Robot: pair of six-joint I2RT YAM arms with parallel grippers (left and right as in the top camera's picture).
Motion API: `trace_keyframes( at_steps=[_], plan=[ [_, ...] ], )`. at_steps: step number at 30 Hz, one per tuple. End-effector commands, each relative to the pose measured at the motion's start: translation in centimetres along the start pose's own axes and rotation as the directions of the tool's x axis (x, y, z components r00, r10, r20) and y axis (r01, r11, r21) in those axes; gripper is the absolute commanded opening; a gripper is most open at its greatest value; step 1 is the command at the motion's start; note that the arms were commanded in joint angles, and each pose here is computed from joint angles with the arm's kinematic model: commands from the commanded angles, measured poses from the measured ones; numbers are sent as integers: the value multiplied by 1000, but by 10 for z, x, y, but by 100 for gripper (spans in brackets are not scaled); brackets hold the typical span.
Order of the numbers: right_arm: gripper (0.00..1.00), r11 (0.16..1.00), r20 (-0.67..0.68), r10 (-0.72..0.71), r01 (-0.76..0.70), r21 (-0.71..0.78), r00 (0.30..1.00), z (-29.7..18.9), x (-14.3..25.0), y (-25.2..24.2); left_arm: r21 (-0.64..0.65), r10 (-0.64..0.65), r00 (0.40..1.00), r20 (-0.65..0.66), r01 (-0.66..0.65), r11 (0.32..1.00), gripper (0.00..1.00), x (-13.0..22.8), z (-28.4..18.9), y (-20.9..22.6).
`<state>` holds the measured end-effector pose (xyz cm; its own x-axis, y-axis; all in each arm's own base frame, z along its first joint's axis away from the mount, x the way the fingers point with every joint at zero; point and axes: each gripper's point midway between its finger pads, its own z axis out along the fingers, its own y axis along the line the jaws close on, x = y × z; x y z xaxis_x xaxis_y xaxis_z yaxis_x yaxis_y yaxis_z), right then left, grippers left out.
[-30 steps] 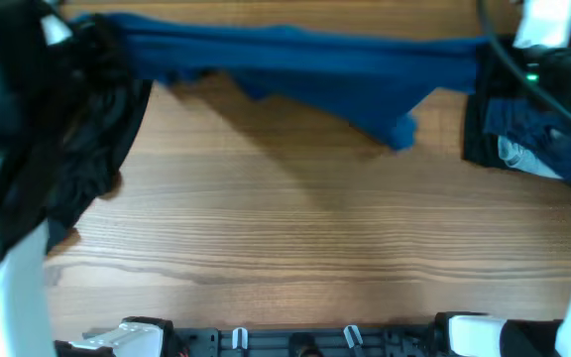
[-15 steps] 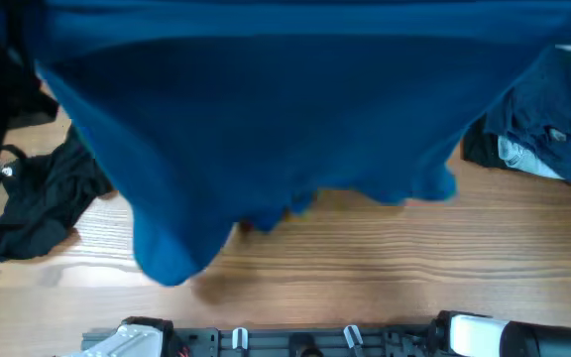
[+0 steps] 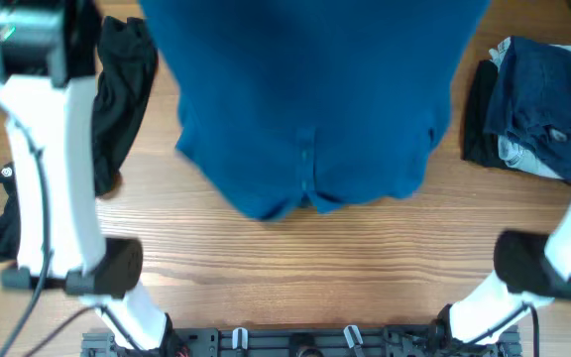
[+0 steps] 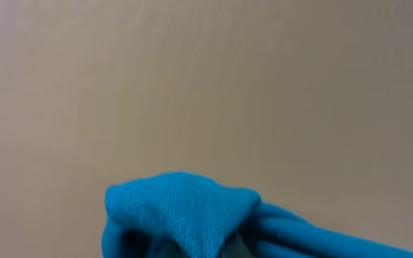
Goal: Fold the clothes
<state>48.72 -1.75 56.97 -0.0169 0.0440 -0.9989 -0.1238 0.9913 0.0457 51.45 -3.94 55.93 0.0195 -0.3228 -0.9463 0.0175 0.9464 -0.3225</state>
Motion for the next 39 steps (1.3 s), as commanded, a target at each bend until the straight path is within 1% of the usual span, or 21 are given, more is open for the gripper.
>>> trace_keyframes(
  at_steps=[1, 4, 6, 8, 10, 11, 13, 14, 15, 16, 18, 19, 21, 23, 26, 28, 31, 33, 36, 39],
  plan=[
    [4, 992, 103, 28, -40, 118, 994, 29, -6, -42, -66, 16, 977, 214, -2, 998, 4, -45, 23, 43],
    [4, 992, 264, 2, -34, 118, 965, 41, -35, -48, 2, 2, 931, 366, -3, 1000, 4, -79, 18, 31],
    [4, 989, 323, -16, -33, 145, 946, 38, -48, -52, 13, 13, 911, 413, -20, 1000, 4, -91, 13, 27],
    [4, 988, 340, -32, -23, 155, 940, 39, -50, -54, 22, 48, 909, 413, -63, 998, 4, -91, 13, 23],
    [4, 987, 325, -29, -24, 160, 945, 42, -45, -58, 11, 54, 926, 373, -62, 998, 4, -81, 17, 26],
    [4, 986, 305, -25, -27, 164, 952, 44, -39, -60, -1, 67, 937, 343, -71, 997, 4, -74, 20, 28],
    [4, 983, 182, 10, -43, 181, 983, 56, -3, -70, -55, 131, 970, 205, -122, 991, 4, -42, 30, 42],
    [4, 981, 119, 22, -45, 189, 993, 62, 16, -73, -81, 160, 981, 111, -151, 985, 4, -20, 33, 52],
    [4, 980, 13, 37, -38, 197, 999, 70, 48, -77, -110, 180, 984, 6, -178, 978, 4, 4, 35, 66],
    [4, 977, -98, 71, -49, 206, 993, 75, 81, -80, -156, 170, 977, -126, -189, 969, 4, 33, 35, 91],
    [4, 975, -236, 114, -63, 214, 965, 77, 124, -82, -204, 148, 956, -255, -203, 958, 4, 61, 29, 118],
    [4, 975, -313, 139, -75, 209, 940, 75, 146, -80, -237, 117, 940, -320, -199, 951, 4, 76, 23, 135],
    [4, 975, -419, 173, -96, 199, 891, 69, 177, -74, -302, 34, 915, -403, -168, 938, 4, 94, 9, 161],
    [4, 975, -489, 197, -116, 192, 850, 60, 195, -68, -318, -12, 880, -474, -158, 935, 4, 108, -5, 176],
    [4, 975, -546, 212, -135, 178, 811, 46, 203, -59, -304, -67, 825, -561, -130, 944, 4, 126, -24, 182],
    [4, 979, -586, 199, -135, 152, 785, 31, 205, -51, -313, -101, 775, -624, -129, 941, 4, 139, -43, 182],
    [4, 979, -609, 199, -129, 157, 768, 4, 195, -48, -330, -139, 705, -695, -141, 933, 4, 151, -74, 178],
    [4, 977, -618, 211, -139, 163, 757, -17, 186, -48, -334, -154, 671, -725, -147, 931, 4, 153, -94, 172],
    [4, 974, -626, 228, -171, 152, 746, -50, 172, -43, -317, -146, 645, -750, -158, 935, 4, 148, -120, 158],
    [4, 974, -621, 227, -184, 133, 751, -75, 157, -35, -298, -120, 673, -730, -155, 942, 4, 127, -148, 140]
  ],
)
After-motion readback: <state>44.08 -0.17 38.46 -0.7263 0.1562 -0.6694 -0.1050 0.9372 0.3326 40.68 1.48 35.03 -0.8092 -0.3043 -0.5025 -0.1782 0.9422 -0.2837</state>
